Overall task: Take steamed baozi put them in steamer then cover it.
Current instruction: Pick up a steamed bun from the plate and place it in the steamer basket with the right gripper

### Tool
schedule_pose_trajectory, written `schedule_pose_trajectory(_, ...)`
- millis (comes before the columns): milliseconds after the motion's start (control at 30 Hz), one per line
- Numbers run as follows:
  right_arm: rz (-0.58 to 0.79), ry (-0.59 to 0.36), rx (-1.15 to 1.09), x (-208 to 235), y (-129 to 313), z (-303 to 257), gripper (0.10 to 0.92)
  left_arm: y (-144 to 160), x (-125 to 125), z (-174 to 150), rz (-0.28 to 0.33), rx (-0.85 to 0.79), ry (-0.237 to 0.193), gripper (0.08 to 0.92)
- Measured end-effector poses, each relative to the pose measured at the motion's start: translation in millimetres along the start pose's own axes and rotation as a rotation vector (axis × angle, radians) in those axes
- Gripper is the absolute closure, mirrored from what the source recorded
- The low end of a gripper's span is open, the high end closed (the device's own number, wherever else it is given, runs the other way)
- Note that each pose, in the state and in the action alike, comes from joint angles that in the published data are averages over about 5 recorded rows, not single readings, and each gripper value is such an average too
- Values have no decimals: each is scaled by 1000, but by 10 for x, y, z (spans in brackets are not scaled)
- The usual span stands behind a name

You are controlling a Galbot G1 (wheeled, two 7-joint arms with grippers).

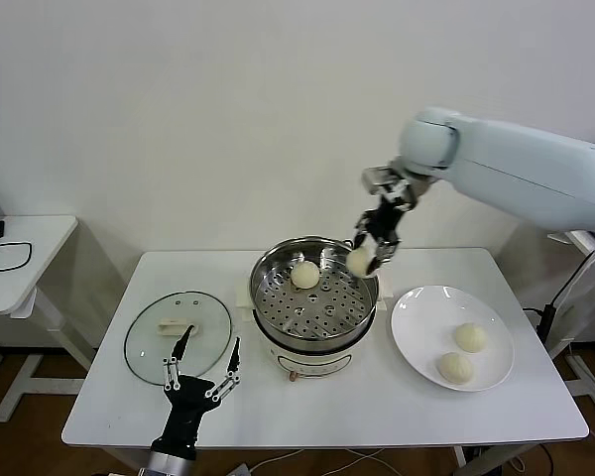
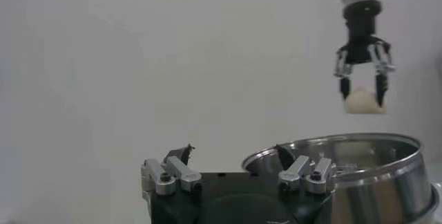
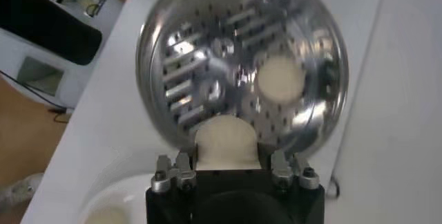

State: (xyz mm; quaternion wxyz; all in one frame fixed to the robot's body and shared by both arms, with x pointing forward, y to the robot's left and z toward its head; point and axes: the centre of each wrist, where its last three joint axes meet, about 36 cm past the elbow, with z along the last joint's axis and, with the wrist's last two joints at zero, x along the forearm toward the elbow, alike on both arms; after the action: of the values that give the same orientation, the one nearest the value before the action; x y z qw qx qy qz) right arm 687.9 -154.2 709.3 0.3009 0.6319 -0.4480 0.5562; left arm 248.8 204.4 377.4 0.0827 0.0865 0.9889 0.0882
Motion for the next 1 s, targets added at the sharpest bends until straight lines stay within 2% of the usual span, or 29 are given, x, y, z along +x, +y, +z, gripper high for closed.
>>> schedule_pose_trajectory(433, -25, 45, 88, -803, -321, -999, 411, 8, -9, 9, -8, -2, 0, 177)
schedule_pose_trajectory(733, -23, 73, 99, -1167, -383, -1203, 407, 3, -10, 15, -9, 0, -4, 177)
schedule_pose_trajectory(1000, -17, 78, 108, -1335, -391, -1299, 350, 23, -9, 13, -15, -3, -8, 177)
